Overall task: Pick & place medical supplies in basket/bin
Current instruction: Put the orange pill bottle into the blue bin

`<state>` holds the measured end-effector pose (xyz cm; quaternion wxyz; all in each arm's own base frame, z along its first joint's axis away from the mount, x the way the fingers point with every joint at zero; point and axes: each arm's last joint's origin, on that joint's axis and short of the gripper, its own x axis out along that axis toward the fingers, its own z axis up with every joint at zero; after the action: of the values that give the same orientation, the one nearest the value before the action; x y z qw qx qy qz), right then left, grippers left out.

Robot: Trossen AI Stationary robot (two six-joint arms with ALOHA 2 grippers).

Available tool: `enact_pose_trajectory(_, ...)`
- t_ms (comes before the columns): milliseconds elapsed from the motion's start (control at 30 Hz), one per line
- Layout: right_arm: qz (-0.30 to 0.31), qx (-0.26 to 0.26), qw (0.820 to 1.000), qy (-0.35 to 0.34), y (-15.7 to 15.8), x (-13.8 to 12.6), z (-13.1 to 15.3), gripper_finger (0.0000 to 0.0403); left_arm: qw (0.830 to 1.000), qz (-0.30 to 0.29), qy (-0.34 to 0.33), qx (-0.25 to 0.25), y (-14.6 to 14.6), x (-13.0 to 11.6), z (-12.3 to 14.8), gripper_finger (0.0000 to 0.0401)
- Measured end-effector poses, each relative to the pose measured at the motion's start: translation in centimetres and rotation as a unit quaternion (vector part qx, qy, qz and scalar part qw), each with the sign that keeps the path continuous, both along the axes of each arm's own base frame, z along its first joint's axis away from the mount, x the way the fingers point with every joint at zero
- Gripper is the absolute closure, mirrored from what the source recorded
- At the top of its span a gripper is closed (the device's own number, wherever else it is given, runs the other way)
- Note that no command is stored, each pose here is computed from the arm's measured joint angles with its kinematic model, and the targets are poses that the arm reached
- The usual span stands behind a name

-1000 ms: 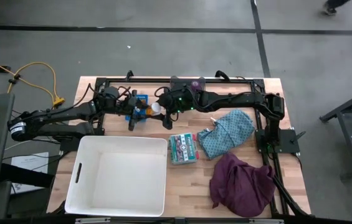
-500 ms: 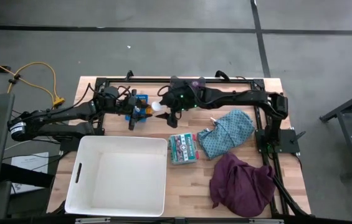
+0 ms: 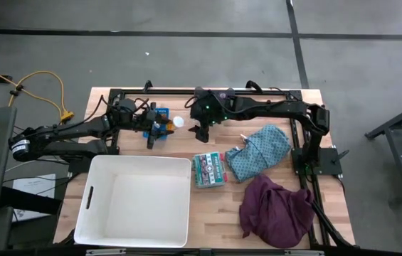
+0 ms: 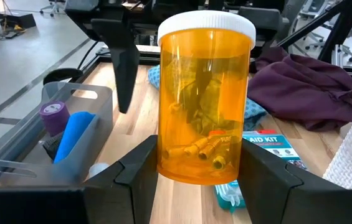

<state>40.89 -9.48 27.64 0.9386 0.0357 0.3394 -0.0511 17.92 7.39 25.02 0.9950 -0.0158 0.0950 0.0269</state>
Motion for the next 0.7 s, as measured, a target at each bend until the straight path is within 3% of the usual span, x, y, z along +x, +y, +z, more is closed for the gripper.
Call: enact_pose_trajectory(700, -0.008, -0.009, 1.0, 0.0, 0.17, 0.07, 0.03, 0.0141, 1.0, 0.01, 0.001, 0.002, 0.07, -0.01, 0.0, 0.0224)
